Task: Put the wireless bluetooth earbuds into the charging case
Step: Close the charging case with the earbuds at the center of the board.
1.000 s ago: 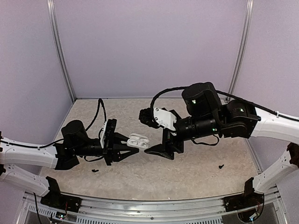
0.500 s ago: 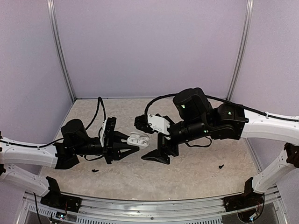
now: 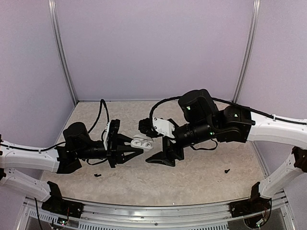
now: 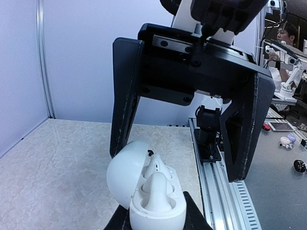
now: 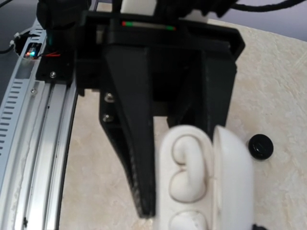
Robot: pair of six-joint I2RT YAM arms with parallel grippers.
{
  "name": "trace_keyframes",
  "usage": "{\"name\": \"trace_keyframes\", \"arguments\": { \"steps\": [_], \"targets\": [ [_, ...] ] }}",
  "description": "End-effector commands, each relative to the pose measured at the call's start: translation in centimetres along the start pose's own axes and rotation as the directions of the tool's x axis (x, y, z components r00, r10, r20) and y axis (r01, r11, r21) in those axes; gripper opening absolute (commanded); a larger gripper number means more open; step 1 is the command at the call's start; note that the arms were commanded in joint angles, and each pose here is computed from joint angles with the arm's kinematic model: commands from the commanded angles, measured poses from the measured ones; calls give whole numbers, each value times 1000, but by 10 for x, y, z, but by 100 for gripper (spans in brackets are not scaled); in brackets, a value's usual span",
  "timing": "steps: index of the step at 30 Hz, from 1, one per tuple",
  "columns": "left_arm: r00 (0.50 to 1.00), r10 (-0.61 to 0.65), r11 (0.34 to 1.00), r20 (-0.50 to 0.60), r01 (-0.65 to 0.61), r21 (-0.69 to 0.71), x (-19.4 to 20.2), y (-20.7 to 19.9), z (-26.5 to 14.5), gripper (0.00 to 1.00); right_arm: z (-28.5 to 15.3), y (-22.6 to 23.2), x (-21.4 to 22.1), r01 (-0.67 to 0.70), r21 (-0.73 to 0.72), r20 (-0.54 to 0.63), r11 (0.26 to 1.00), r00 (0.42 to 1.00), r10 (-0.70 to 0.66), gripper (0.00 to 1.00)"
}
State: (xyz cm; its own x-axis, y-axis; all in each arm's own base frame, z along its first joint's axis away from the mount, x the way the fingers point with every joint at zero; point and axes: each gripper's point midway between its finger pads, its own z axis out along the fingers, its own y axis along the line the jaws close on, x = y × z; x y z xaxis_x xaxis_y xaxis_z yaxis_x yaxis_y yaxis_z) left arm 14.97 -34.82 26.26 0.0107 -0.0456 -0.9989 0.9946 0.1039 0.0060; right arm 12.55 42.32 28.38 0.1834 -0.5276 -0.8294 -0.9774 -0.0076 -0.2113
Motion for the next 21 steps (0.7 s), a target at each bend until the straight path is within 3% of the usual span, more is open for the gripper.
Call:
{"name": "trace_keyframes", "arguments": {
  "steps": [1,15,21],
  "targets": [
    [999,14,1000,43,-13,-28,-18,8,3,11,-5,6,-4,17,-29,22,999,1000,-16,83],
    [999,9,1000,44,-8,-30,-18,10,3,11,-9,8,-5,23,-37,31,999,999,-22,72],
    [999,1,1000,49,0,-28,-20,10,3,11,-17,-14,-4,23,105,38,994,999,-27,75]
  ]
}}
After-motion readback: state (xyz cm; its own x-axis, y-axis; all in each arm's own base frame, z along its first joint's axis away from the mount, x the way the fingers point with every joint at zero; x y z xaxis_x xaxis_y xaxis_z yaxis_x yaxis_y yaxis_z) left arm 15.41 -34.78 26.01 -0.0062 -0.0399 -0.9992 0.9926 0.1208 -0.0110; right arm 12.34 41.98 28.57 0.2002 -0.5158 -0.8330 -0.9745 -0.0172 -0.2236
